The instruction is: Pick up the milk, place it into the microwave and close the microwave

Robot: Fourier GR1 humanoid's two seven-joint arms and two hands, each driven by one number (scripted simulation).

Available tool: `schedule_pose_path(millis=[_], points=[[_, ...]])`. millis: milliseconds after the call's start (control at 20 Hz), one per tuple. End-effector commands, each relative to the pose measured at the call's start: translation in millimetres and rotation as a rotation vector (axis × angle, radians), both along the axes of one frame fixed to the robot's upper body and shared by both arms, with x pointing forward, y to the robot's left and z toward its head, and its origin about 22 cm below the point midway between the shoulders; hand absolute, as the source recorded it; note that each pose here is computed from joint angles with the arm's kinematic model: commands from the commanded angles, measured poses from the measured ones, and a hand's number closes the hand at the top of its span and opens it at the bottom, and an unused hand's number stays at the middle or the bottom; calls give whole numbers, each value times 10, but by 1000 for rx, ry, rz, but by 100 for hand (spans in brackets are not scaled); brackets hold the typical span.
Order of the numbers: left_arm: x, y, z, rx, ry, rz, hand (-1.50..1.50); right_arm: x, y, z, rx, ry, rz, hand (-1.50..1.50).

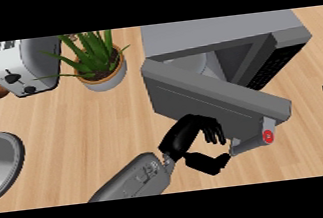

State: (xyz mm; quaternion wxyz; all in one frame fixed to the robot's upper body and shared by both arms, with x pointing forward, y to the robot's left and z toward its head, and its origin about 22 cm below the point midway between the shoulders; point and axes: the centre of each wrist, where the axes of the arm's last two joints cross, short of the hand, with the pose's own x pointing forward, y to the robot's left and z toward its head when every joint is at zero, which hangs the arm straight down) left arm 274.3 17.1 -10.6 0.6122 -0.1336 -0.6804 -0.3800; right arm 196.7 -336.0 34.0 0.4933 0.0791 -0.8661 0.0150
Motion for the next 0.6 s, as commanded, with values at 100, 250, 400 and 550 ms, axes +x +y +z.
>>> schedule_pose_path(millis=[100, 250, 400, 550], points=[[128, -122, 158, -118, -23, 44, 150, 128, 201, 215, 10, -55, 153, -150], [233, -168, 360, -231, -52, 50, 150, 169, 137, 394, -26, -84, 182, -150], [351, -213, 504, -257, -75, 66, 150, 216, 173, 500, -31, -96, 230, -150], [448, -220, 568, -280, -80, 98, 150, 237, 186, 619, -52, -119, 249, -150]])
